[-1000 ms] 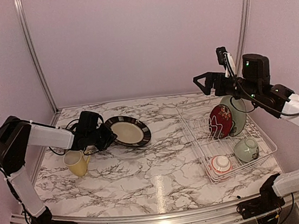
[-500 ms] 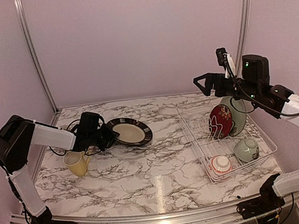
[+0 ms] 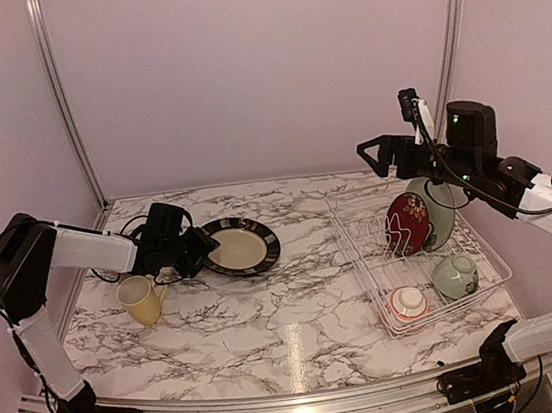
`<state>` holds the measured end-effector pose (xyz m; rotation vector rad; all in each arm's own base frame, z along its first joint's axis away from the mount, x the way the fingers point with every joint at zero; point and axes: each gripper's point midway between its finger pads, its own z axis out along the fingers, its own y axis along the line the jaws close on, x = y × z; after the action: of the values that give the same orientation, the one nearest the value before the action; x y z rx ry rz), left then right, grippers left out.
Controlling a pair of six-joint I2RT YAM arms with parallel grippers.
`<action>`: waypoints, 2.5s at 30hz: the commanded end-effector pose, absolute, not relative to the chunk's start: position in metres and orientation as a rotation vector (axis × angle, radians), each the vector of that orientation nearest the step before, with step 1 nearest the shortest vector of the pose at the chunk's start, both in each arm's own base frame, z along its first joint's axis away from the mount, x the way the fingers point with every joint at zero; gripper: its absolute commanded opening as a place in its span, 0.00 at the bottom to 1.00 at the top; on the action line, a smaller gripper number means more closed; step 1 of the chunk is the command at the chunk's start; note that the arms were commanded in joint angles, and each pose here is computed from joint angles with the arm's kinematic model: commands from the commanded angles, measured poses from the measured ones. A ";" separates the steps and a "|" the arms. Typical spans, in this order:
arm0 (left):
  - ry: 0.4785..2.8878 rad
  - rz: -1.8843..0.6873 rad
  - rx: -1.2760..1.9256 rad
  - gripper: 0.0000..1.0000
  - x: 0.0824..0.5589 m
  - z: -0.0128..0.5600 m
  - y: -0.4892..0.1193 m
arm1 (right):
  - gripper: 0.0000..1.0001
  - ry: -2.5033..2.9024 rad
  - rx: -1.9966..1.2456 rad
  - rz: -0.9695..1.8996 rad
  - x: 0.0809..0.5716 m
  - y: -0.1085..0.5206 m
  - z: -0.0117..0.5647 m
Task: Unload the mixed dishes from the dish rack
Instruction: Place the plate at the center of the board, then grab the plate from the dish rack.
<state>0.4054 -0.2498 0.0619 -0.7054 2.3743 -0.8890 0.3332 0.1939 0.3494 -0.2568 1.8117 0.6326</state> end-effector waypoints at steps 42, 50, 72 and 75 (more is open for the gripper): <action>1.820 -0.818 -0.141 0.99 0.330 0.379 -0.227 | 0.98 1.883 -0.156 0.268 0.391 0.164 0.350; 1.749 -0.786 0.024 0.99 0.301 0.403 -0.215 | 0.98 2.017 -0.086 0.026 0.383 0.117 0.313; 1.695 -0.804 0.093 0.99 0.283 0.389 -0.208 | 0.96 2.267 0.298 -0.023 0.350 -0.031 0.244; 1.698 -0.846 0.095 0.99 0.277 0.386 -0.210 | 0.93 2.302 0.257 0.044 0.355 -0.020 0.235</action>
<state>0.2833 -0.2069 0.3863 0.0802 1.7104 -0.7931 0.3553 -0.0401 0.2522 0.3058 2.2214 -0.0942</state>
